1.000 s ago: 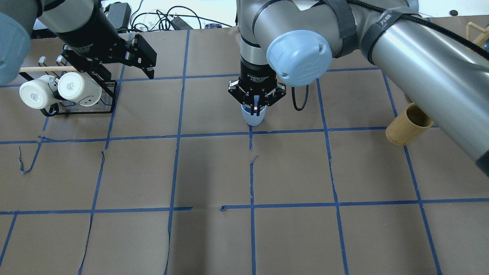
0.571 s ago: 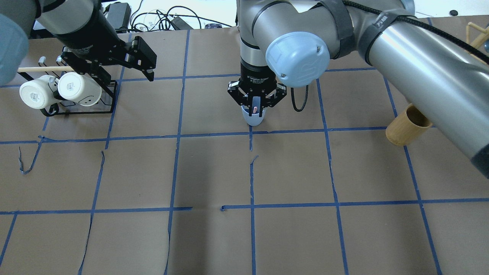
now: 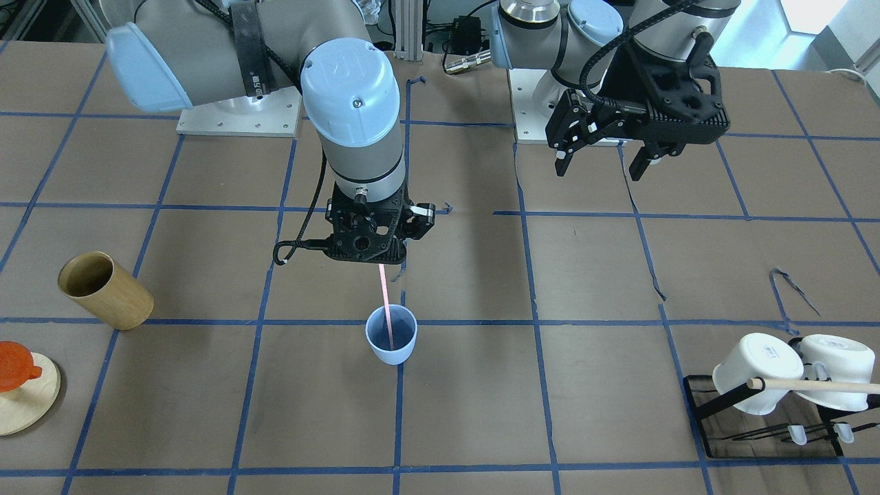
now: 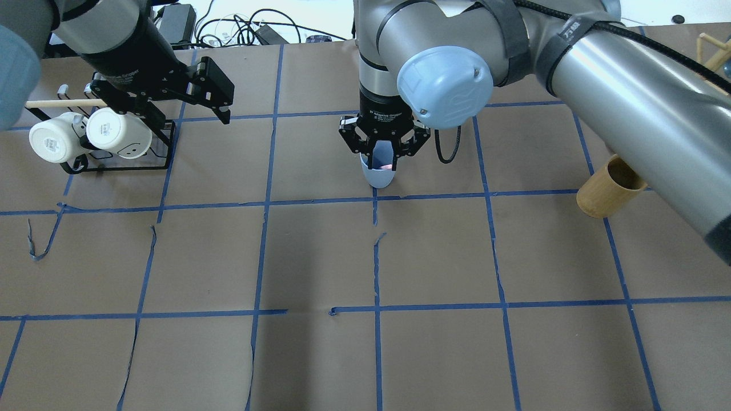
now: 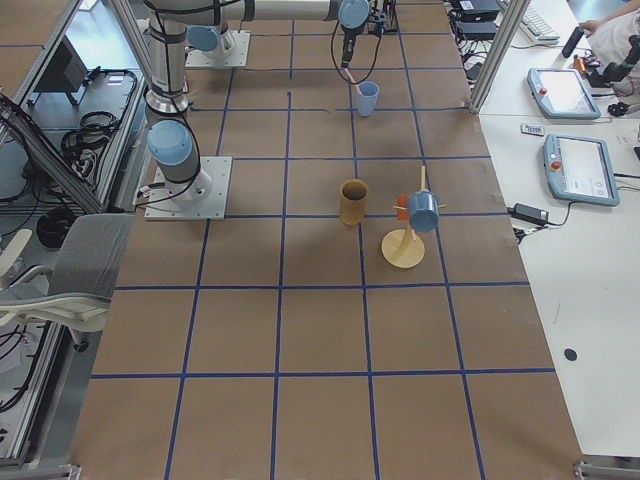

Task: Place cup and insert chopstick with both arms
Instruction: 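Open the right gripper and raise it away from the cup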

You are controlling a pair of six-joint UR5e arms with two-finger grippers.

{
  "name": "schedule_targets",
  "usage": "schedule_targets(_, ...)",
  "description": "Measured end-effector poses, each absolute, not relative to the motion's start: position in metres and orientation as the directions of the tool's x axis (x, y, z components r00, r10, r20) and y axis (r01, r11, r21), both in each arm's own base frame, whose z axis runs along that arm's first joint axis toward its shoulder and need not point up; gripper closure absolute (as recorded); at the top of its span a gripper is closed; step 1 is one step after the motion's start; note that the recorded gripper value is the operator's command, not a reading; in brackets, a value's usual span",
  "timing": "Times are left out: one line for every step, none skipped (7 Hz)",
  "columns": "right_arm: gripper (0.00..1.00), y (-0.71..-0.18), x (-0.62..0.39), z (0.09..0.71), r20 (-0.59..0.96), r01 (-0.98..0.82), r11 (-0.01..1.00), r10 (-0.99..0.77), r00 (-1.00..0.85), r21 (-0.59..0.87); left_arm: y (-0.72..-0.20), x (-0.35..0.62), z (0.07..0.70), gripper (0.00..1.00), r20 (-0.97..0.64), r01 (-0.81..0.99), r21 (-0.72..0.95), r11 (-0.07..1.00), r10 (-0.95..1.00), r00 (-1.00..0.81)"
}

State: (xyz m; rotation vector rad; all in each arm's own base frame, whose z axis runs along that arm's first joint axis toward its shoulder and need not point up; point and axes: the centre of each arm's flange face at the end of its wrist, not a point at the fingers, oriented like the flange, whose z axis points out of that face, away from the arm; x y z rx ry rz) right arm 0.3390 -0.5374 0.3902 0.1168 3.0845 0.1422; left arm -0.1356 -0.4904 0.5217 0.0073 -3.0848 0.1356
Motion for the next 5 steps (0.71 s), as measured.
schedule_targets(0.42,-0.548,0.330,0.404,-0.043,0.044,0.998,0.046,-0.998,0.049,-0.490,-0.136,0.521,0.00,0.054,-0.007,-0.085,0.996,-0.002,-0.999)
schedule_targets(0.37,-0.559,0.310,0.419,-0.019,-0.009,1.000,-0.009,-1.000,0.008,-0.490,-0.136,0.520,0.00,0.052,-0.007,-0.083,0.997,-0.003,-0.999)
schedule_targets(0.24,-0.566,0.277,0.435,0.019,-0.076,0.997,-0.076,-0.997,-0.003,-0.490,-0.135,0.520,0.00,0.052,-0.007,-0.083,0.997,-0.003,-0.999)
schedule_targets(0.23,-0.567,0.234,0.455,0.045,-0.164,0.986,-0.164,-0.985,0.005,-0.490,-0.136,0.519,0.00,0.053,-0.006,-0.082,0.997,-0.002,-0.999)
schedule_targets(0.13,-0.562,0.196,0.474,0.052,-0.263,0.965,-0.264,-0.963,0.014,-0.490,-0.136,0.518,0.00,0.054,-0.007,-0.080,0.997,-0.002,-0.999)
